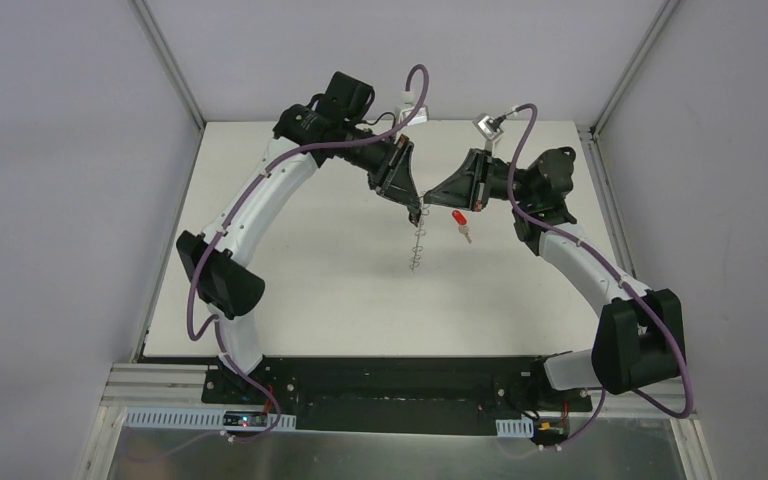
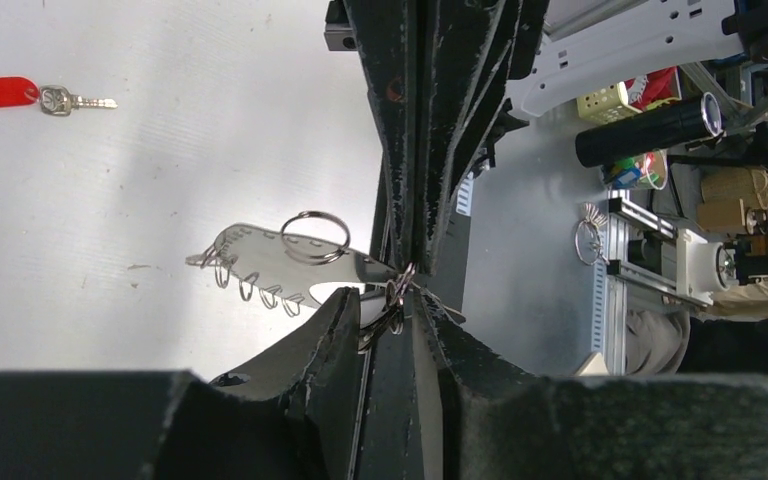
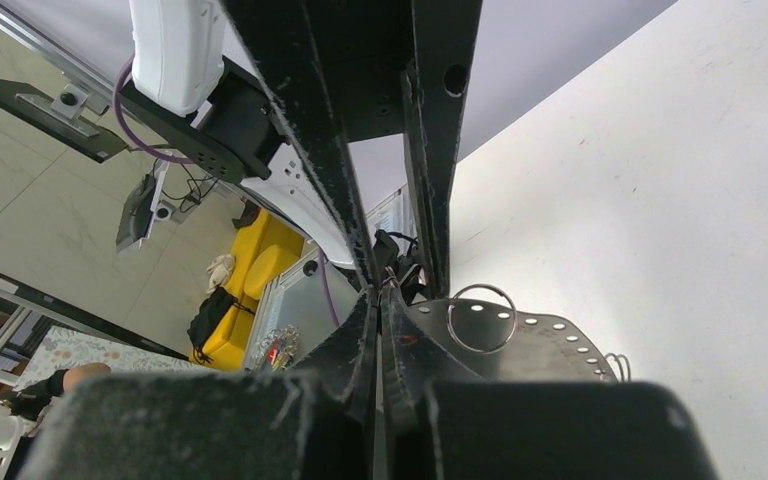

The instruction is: Put the keys on the keyring

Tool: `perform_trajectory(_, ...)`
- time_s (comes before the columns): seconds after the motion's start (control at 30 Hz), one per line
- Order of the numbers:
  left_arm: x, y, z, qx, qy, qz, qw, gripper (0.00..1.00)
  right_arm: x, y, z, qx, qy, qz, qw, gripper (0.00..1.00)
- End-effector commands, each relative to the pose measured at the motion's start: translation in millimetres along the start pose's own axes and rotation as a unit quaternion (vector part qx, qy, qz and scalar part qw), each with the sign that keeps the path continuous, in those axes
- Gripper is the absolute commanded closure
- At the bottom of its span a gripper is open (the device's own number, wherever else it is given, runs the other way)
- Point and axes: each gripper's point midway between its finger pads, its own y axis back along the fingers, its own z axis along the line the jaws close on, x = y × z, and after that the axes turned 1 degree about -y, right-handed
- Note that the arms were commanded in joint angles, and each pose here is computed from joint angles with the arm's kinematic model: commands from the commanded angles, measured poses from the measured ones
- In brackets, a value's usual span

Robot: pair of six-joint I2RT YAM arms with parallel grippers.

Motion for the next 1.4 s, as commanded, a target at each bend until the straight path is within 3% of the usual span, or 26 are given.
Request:
perform_trajectory(0.0,-5,14,-15,0.009,-0.035,-0.019,0.999,0.76,-14,2,17,-0.016,0.044,-0.014,0.999,1.0)
perform_trajectory(0.3,8,14,-10,-0.003,-0.064,-0.006,0.998,0.94,-17,3,10,-0.006,0.037,-0.024,0.999,1.0)
perform_trajectory(0.47,8,13,-8,-0.019,-0.079,-0.001,0.997,0.97,-18,2,6,-0.001,0.032,-0.028,0.999,1.0)
perform_trajectory(0.8,18,9,-2,-0.063,-0.114,0.037,0.991,0.87,-18,3,1,0.008,0.026,-0.034,0.999,1.0)
perform_trajectory(1.13,3,14,-2,-0.083,-0.133,0.019,0.987,0.65,-10,4,1,0.006,0.028,-0.024,0.999,1.0)
perform_trajectory(1.37,-8,12,-4,-0.077,-0.14,-0.003,0.987,0.61,-7,5,1,0.003,0.029,-0.018,0.999,1.0)
